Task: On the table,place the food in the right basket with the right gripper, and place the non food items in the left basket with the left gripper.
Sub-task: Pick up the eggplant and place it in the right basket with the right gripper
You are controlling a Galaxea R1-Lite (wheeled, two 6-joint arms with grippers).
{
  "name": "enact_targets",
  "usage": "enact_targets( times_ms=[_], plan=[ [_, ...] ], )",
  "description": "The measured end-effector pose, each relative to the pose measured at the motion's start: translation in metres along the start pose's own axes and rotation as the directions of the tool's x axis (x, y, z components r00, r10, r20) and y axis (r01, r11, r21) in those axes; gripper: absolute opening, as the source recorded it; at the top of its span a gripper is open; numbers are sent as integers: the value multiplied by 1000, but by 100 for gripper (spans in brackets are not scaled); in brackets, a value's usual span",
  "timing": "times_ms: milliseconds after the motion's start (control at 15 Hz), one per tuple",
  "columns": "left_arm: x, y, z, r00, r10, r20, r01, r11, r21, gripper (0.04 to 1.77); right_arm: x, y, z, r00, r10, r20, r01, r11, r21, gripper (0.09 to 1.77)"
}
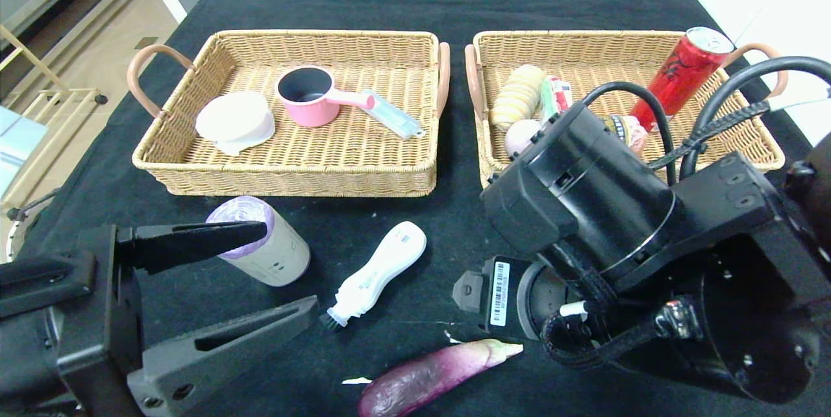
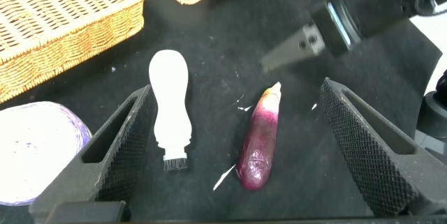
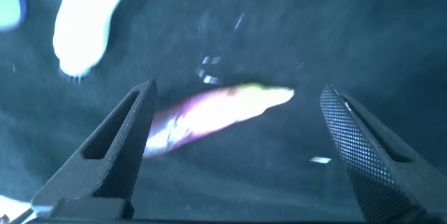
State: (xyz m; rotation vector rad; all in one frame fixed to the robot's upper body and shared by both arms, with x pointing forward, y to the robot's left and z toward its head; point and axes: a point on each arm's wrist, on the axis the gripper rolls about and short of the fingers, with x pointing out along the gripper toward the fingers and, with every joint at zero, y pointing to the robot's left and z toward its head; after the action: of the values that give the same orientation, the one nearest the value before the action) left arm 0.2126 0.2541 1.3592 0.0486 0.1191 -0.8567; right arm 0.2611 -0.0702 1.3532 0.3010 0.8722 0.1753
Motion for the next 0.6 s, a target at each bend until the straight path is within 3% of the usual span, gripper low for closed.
enact_targets(
  times_ms=[600],
  plan=[
    [-2,-1,0,1000,1,6,-1,1000,2,172,20,20,-33,997,-14,-78,9,998,-55,170]
  ],
)
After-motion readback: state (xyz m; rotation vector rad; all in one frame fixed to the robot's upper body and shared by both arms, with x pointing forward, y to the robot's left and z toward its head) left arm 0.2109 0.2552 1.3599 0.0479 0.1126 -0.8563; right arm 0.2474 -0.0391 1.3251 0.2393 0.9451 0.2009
